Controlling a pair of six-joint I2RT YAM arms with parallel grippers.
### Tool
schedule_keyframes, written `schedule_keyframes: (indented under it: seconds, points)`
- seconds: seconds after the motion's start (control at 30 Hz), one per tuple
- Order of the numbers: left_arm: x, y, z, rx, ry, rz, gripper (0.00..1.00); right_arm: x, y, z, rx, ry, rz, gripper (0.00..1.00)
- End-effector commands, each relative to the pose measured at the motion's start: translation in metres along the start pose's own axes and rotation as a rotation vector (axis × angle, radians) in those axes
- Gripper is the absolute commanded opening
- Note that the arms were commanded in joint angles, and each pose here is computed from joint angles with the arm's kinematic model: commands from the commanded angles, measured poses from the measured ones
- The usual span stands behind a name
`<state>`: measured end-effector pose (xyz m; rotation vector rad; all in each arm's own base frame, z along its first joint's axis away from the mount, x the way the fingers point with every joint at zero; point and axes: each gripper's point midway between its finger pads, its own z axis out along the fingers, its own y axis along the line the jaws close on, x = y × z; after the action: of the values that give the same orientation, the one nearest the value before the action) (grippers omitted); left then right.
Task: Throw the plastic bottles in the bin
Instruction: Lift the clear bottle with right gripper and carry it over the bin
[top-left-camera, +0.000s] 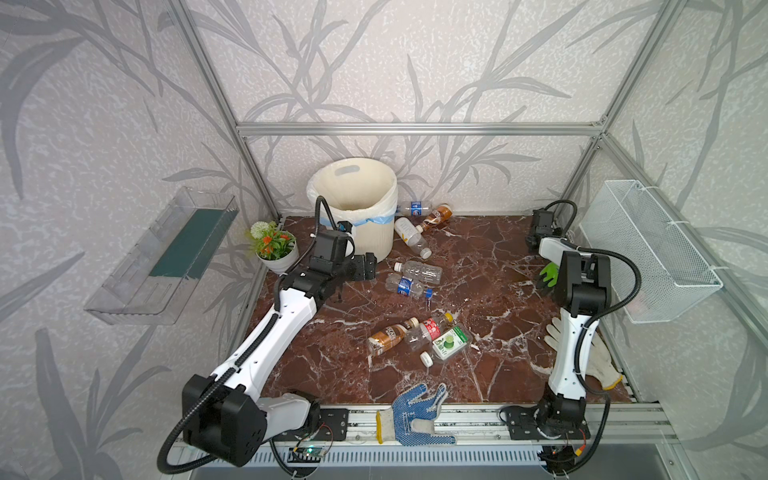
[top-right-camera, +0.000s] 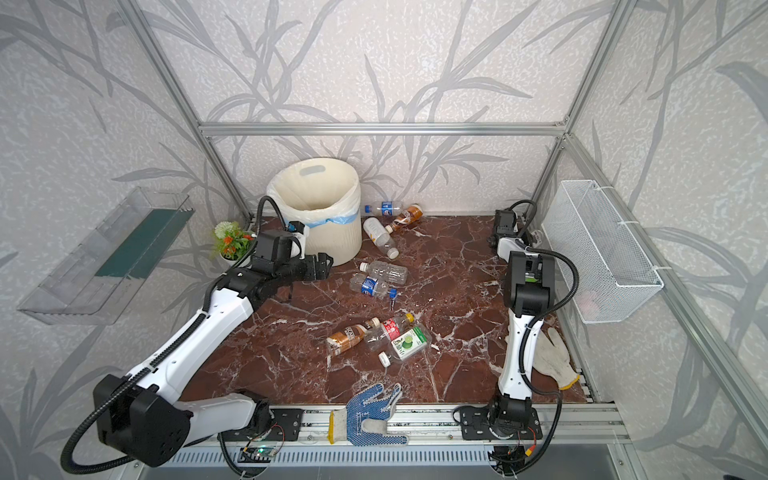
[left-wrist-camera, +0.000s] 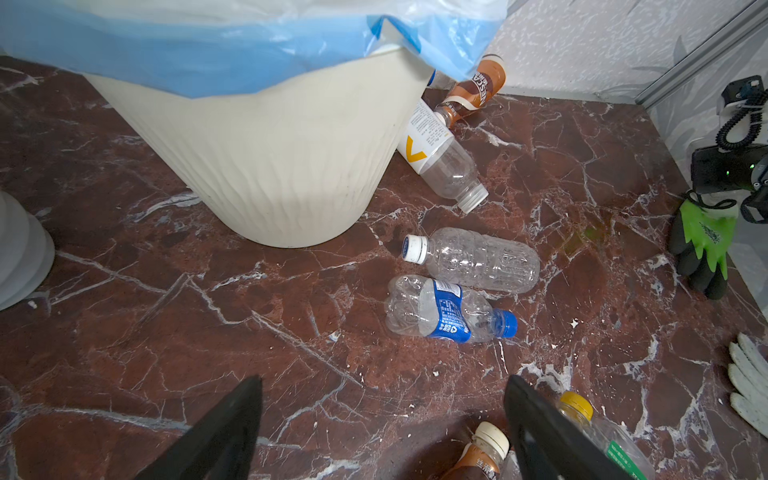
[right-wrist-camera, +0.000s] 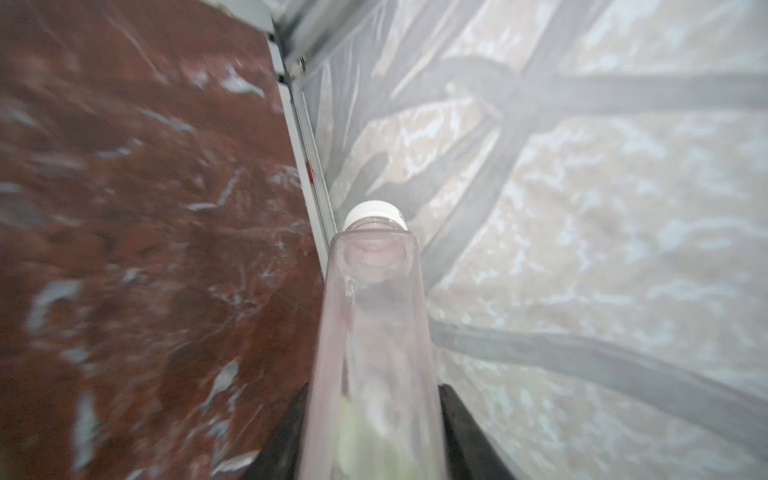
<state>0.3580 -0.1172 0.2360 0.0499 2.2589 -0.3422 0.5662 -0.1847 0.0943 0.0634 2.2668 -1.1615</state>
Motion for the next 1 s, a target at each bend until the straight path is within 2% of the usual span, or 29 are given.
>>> schedule_keyframes:
  seconds: [0.0, 0.17, 0.33, 0.43, 0.7, 0.83, 0.97]
  points:
    - [-0.004, 0.007, -0.017, -0.030, -0.053, 0.013, 0.90, -0.057, -0.006, -0.059, -0.031, -0.165, 0.071, 0.38]
    - [-0.001, 0.014, -0.031, -0.046, -0.086, 0.011, 0.90, -0.081, 0.009, -0.122, -0.124, -0.264, 0.099, 0.38]
    - [0.009, 0.016, -0.035, -0.040, -0.097, 0.005, 0.90, -0.073, 0.033, -0.189, -0.390, -0.332, 0.185, 0.38]
    - [0.015, 0.014, -0.034, -0.021, -0.087, 0.012, 0.90, -0.064, 0.033, -0.233, -0.535, -0.392, 0.254, 0.38]
    - [0.021, 0.001, -0.038, 0.060, -0.073, 0.046, 0.90, -0.044, -0.002, -0.357, -0.892, -0.666, 0.390, 0.39]
    - [0.027, -0.002, -0.038, 0.083, -0.061, 0.056, 0.90, -0.032, -0.037, -0.424, -0.947, -0.843, 0.415, 0.40]
    - [0.029, -0.006, -0.039, 0.105, -0.061, 0.052, 0.90, -0.025, -0.092, -0.475, -1.006, -1.023, 0.538, 0.41]
